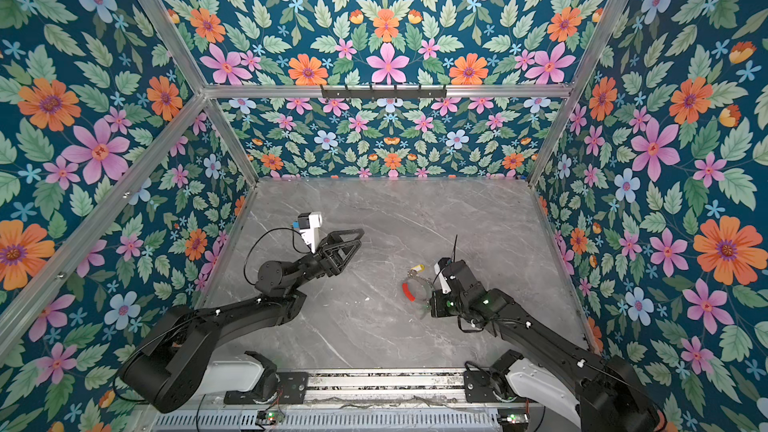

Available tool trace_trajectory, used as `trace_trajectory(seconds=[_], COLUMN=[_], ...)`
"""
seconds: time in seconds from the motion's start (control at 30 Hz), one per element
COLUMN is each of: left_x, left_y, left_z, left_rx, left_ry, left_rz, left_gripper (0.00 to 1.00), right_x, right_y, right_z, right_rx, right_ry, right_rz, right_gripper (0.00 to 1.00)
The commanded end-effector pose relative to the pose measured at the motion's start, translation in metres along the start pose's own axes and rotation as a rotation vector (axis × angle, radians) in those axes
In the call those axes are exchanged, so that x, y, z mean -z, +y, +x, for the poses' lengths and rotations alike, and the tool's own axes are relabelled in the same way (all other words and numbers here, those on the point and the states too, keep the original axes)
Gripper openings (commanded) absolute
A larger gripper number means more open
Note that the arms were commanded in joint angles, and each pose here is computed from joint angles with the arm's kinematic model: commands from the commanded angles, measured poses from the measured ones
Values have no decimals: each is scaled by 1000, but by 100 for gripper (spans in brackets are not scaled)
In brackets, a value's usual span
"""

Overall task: Remove the keys from the keyring
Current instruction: 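Lift the keyring with the right gripper toward the left gripper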

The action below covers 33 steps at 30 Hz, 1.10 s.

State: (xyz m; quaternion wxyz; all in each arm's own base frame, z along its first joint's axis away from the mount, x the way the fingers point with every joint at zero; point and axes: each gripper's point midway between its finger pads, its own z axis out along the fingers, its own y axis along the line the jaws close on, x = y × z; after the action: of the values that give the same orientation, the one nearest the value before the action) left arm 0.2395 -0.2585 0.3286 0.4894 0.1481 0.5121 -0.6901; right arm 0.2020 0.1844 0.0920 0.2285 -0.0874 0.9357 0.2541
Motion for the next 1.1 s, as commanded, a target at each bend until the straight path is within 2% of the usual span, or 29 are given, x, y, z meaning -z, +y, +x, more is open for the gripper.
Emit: trace_trajectory(seconds=[0.0, 0.17, 0.33, 0.47, 0.6, 0.7, 0.83, 1.07], left_x=[1, 0, -6, -7, -10, -12, -17, -21], left_y=[-8, -8, -4, -7, -5, -5, -6, -21], left_z=[-4, -6, -4, -6, -4, -1, 4, 15], left_rx=[-40, -65, -120, -179, -184, -183, -195, -167], left_ry=[-16, 0, 76, 109, 150, 172, 210, 264], left_rz=[27, 6, -59, -83, -97, -83, -52, 90], left_gripper=[78, 78, 78, 70, 63, 62, 53, 57], right_x=[9, 21, 36, 51, 68, 77, 93, 112], right_y=[13, 41, 74, 102, 126, 142, 160, 180], right_z=[-22, -51, -76, -93, -107, -115, -128, -138], right_rx=[109, 204, 314, 431, 505, 555, 597, 643], right_ry=[-88, -197, -280, -327, -353, -341, -346, -347], right_rz=[-37, -137, -259, -378, -507, -587, -692, -819], right_gripper=[0, 0, 0, 0, 0, 0, 0, 0])
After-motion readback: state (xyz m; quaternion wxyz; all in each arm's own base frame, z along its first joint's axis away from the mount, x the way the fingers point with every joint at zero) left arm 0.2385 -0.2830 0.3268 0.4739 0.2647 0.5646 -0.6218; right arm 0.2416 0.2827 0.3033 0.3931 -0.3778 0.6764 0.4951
